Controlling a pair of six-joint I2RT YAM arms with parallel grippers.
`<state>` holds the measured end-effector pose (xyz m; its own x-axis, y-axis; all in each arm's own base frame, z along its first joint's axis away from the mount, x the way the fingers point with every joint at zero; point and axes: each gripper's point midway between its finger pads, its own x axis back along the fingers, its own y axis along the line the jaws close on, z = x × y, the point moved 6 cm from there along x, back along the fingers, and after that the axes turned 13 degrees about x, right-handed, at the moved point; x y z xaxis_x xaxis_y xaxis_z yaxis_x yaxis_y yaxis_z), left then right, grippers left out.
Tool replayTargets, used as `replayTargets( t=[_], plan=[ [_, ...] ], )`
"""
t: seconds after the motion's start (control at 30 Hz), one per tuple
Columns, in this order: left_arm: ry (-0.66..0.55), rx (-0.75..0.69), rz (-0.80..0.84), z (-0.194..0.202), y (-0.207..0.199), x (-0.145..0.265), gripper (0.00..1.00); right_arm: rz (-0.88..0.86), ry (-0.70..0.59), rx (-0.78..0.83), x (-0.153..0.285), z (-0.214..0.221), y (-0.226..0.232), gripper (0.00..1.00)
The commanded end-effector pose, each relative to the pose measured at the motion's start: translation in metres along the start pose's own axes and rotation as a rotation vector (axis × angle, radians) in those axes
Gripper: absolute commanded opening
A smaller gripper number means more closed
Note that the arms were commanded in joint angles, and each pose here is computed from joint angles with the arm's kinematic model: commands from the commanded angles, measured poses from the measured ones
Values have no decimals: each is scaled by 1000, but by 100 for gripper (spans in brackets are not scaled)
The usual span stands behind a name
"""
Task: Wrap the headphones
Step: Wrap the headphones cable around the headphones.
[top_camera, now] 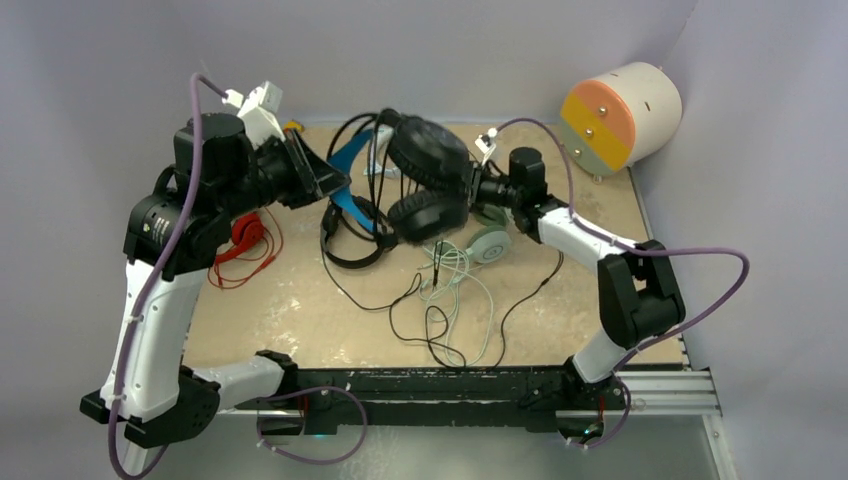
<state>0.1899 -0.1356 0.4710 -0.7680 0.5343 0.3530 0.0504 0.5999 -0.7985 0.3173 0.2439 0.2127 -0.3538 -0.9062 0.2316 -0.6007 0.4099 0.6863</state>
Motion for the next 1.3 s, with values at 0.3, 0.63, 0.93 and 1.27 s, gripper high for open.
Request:
replayTargets(
  t=[0.3,0.63,0.93,1.27],
  plan=[
    [235,-288,35,62,80,-24,0,45,-156,49,59,-135,4,0],
    [80,-562,-328,67,148,-71,0,-98,-80,155,69,-160,59,0],
    [-74,-699,-369,49,146,-98,0,-132,45,166,48,-133,93,0],
    [17,-847,-260,72,150,-103,0,14,44,132,38,-145,74,0]
  ],
)
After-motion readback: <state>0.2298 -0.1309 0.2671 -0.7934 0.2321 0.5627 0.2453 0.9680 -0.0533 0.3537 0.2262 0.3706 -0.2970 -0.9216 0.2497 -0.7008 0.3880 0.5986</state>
